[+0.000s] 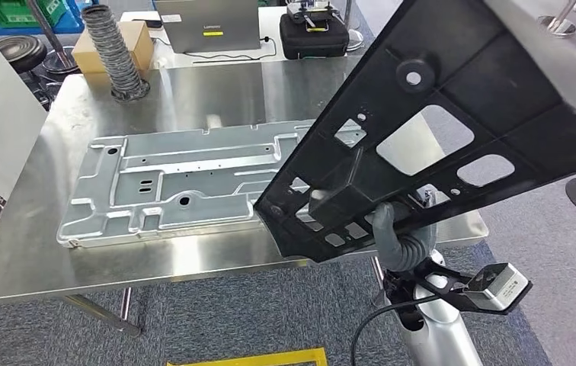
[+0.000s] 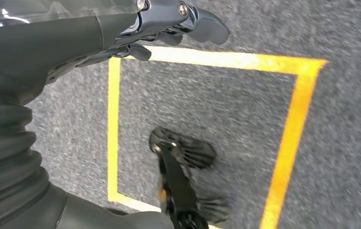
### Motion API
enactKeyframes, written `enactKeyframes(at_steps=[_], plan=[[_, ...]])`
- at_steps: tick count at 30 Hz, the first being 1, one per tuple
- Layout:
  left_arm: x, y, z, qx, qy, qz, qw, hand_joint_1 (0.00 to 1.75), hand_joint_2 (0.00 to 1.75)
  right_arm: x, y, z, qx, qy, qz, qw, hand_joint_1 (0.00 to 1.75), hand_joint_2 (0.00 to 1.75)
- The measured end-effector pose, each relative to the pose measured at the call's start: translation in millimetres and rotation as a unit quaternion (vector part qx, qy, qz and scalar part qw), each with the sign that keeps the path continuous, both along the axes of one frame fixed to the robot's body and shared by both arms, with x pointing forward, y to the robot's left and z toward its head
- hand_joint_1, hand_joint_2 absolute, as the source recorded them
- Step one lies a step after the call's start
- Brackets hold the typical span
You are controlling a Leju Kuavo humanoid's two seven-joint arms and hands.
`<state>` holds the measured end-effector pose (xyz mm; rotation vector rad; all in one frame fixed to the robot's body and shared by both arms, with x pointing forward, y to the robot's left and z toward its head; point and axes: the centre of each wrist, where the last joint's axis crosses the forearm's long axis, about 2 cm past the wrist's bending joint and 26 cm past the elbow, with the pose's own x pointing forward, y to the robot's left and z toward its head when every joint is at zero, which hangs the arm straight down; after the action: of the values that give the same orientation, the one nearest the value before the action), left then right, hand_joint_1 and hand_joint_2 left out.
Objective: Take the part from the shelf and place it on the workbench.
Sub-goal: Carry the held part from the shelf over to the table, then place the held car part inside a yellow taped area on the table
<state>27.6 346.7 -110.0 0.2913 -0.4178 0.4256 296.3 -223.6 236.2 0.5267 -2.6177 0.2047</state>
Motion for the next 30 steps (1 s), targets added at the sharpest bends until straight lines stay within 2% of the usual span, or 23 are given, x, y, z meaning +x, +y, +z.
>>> enactKeyframes(at_steps=[4,6,8,11,13,16,18,21,23,30], plan=[[2.0,0.4,0.2,0.001,-0.003,-0.003,1.000,0.00,1.75,3.0,-5.7,7.7,0.007,-0.015,-0.033,0.999,1.75,1.75],[4.4,1.0,0.5,0.002,-0.007,-0.006,1.000,0.00,1.75,10.8,-15.4,22.7,0.008,-0.036,-0.091,0.995,1.75,1.75],[6.0,1.3,0.7,0.002,-0.009,-0.009,1.000,0.00,1.75,24.4,-30.8,47.6,-0.007,-0.059,-0.184,0.981,1.75,1.75],[5.3,1.3,0.6,-0.001,-0.011,-0.015,1.000,0.00,1.75,53.4,-51.8,91.6,-0.081,-0.079,-0.339,0.934,1.75,1.75],[6.3,1.1,0.6,-0.002,-0.016,-0.021,1.000,0.00,1.75,77.9,-55.0,116.6,-0.150,-0.083,-0.412,0.895,1.75,1.75],[9.4,1.6,1.0,-0.002,-0.026,-0.030,0.999,0.00,1.75,111.9,-40.6,136.4,-0.258,-0.087,-0.464,0.843,1.75,1.75],[11.5,1.5,1.1,-0.003,-0.034,-0.036,0.999,0.00,1.75,131.8,-17.7,141.7,-0.347,-0.093,-0.490,0.794,1.75,1.75],[19.0,0.8,1.9,-0.003,-0.050,-0.049,0.998,0.00,1.75,153.2,32.0,133.0,-0.467,-0.122,-0.498,0.720,1.75,1.75],[23.2,0.2,2.3,-0.004,-0.059,-0.056,0.997,0.00,1.75,158.7,60.8,120.7,-0.525,-0.144,-0.481,0.687,1.75,1.75],[20.1,-1.1,1.8,-0.008,-0.074,-0.075,0.994,0.00,1.75,147.2,128.8,41.4,-0.683,-0.152,-0.355,0.621,1.75,1.75]])
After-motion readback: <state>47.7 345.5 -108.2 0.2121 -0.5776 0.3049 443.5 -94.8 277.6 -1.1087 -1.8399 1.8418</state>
